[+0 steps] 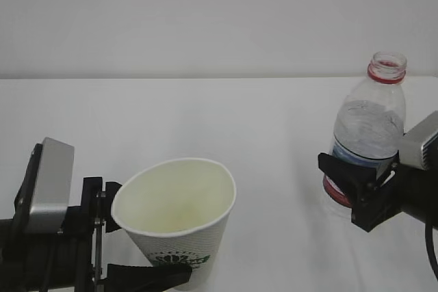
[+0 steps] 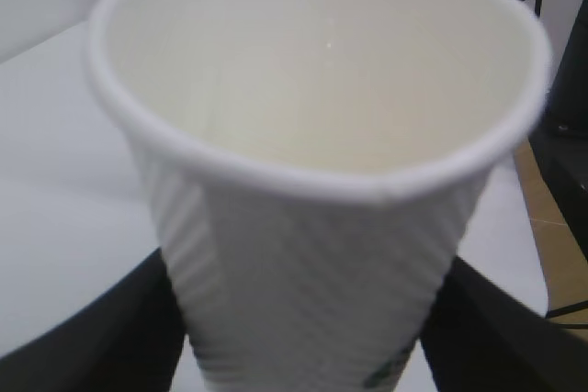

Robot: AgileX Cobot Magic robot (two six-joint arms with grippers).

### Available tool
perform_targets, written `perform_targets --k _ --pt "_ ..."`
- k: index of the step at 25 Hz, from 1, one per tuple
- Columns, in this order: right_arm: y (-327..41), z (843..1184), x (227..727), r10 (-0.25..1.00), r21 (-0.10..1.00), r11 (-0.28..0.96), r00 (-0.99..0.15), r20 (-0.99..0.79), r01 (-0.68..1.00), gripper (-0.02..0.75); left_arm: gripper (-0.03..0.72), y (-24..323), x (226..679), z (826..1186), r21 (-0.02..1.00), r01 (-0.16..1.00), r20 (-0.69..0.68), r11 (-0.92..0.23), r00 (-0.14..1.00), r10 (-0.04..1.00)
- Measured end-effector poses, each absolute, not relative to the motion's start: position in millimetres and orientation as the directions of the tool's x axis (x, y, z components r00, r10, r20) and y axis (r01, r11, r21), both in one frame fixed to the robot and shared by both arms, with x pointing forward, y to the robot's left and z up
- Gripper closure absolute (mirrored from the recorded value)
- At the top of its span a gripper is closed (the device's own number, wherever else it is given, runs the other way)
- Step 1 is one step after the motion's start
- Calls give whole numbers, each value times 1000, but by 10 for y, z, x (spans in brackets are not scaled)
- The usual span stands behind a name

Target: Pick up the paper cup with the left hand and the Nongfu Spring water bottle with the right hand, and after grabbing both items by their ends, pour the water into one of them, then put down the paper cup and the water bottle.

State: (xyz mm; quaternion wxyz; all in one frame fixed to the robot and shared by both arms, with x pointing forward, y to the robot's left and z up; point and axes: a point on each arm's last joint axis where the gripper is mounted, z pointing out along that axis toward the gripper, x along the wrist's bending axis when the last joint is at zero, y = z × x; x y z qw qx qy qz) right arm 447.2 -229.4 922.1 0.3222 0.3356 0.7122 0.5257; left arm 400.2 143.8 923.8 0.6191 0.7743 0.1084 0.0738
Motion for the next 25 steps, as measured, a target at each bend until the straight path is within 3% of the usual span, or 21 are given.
perform_targets --k 15,25 --pt "-2209 9291 4540 768 970 228 -629 -124 88 233 143 1433 3975 9232 973 65 -13 -221 973 229" --pt "-1859 9496 4705 673 971 238 -714 -192 -37 232 144 1432 3971 9231 973 63 -12 -222 975 224"
